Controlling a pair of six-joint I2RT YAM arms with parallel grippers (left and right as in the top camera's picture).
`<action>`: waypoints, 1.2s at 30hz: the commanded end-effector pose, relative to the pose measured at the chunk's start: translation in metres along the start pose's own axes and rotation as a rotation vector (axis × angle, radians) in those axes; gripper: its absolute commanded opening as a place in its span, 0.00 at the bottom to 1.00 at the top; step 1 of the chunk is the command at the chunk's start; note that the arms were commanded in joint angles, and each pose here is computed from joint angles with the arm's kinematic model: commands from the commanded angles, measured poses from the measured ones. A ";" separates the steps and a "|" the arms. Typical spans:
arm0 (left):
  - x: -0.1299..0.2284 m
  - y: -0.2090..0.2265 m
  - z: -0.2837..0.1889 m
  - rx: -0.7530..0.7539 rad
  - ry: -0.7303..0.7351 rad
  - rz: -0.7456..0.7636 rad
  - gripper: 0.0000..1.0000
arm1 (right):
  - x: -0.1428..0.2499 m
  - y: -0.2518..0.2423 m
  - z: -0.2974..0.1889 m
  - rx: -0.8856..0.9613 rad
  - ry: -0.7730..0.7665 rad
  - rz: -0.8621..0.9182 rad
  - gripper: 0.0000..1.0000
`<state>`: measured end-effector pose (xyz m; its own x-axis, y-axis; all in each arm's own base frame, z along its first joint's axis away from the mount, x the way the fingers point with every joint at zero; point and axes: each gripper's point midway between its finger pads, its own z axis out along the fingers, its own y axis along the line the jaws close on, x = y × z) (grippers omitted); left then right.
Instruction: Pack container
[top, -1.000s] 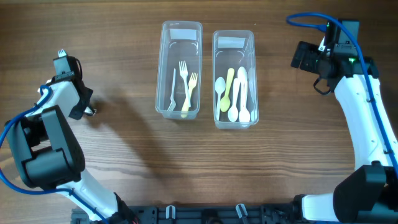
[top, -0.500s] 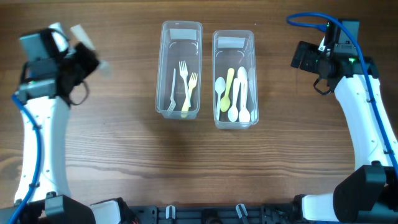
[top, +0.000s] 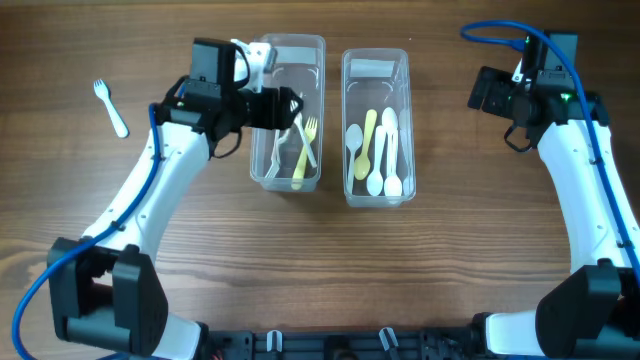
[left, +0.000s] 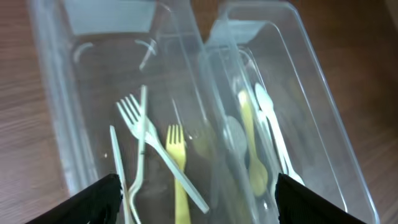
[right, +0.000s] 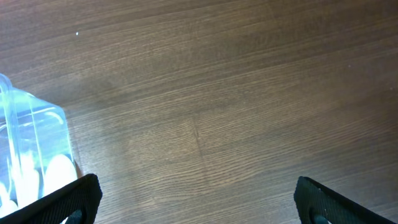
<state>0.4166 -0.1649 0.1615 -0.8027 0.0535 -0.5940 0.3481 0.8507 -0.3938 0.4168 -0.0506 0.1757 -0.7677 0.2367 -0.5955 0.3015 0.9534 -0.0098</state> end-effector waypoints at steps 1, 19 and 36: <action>-0.030 0.034 -0.034 -0.060 -0.131 -0.087 0.80 | -0.010 -0.001 -0.011 -0.001 -0.039 -0.005 1.00; -0.042 0.298 -0.043 -0.670 -0.418 -0.357 0.96 | -0.010 -0.001 -0.011 -0.001 -0.039 -0.005 1.00; 0.049 0.394 -0.019 -0.817 -0.308 -0.562 0.94 | -0.010 -0.001 -0.011 -0.001 -0.039 -0.005 1.00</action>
<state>0.5219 0.1728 0.0097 -0.5420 -0.4413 -0.7152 -0.4795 0.8613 -0.1681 0.4168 -0.0506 0.1757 -0.7677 0.2367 -0.5955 0.3015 0.9534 -0.0098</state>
